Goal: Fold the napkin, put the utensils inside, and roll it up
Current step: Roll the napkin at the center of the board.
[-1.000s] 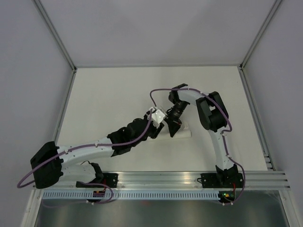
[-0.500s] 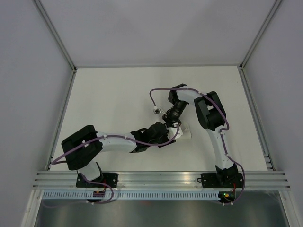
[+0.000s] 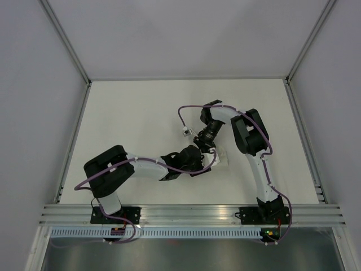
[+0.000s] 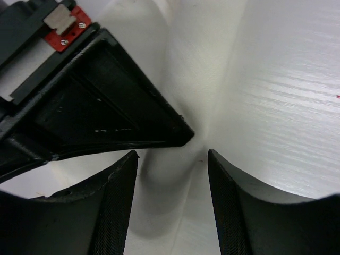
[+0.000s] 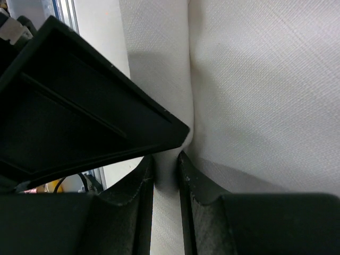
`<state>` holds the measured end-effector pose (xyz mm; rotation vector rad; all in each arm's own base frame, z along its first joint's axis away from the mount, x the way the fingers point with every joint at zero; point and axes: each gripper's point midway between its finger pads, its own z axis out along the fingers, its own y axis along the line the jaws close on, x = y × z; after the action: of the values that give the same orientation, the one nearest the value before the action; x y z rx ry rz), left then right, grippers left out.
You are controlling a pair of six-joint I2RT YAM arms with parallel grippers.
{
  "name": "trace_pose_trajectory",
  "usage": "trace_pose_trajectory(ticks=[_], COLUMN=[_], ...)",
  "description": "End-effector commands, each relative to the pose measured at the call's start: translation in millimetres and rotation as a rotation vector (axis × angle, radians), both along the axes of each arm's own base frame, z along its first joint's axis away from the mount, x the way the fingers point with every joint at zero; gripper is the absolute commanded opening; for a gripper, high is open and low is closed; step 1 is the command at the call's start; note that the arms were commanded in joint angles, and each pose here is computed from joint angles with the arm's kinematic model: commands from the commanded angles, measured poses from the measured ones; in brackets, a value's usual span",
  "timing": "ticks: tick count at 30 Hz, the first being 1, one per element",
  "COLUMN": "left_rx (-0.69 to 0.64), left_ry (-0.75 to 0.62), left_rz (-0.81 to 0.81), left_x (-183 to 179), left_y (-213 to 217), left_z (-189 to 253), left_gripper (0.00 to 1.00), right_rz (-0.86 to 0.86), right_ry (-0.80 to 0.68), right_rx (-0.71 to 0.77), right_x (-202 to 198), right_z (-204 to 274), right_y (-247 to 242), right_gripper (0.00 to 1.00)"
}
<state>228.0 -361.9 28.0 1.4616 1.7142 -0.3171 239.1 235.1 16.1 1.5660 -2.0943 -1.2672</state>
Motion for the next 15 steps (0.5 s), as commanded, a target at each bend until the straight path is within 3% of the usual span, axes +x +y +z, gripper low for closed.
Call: trace_pose_trajectory(ticks=[1,4,8,9,11,15], left_rx=[-0.03,0.002,0.033,0.025,0.028,0.025], left_ry=[-0.078,-0.06,0.027,0.053,0.095,0.226], left_rz=[0.03,0.021,-0.012,-0.034,-0.048,-0.094], left_x=[20,20,10,4,-2,-17], left_y=[-4,0,2,-1,-2,-5], left_z=[8,-2,-13,-13,-15,-21], left_gripper=[0.6,0.53,0.12,0.08,0.02,0.02], right_rz=[0.07,0.067,0.061,0.057,0.045,0.003], right_ry=[-0.133,-0.138,-0.158,-0.162,-0.19,-0.237], right_rx=[-0.014,-0.013,-0.008,-0.009,-0.005,0.016], right_x=[22,24,26,26,30,38], right_z=[-41,-41,-40,-40,-38,-26], right_y=[-4,-4,-3,-3,-1,6], right_gripper=[0.08,0.08,0.19,0.23,0.35,0.46])
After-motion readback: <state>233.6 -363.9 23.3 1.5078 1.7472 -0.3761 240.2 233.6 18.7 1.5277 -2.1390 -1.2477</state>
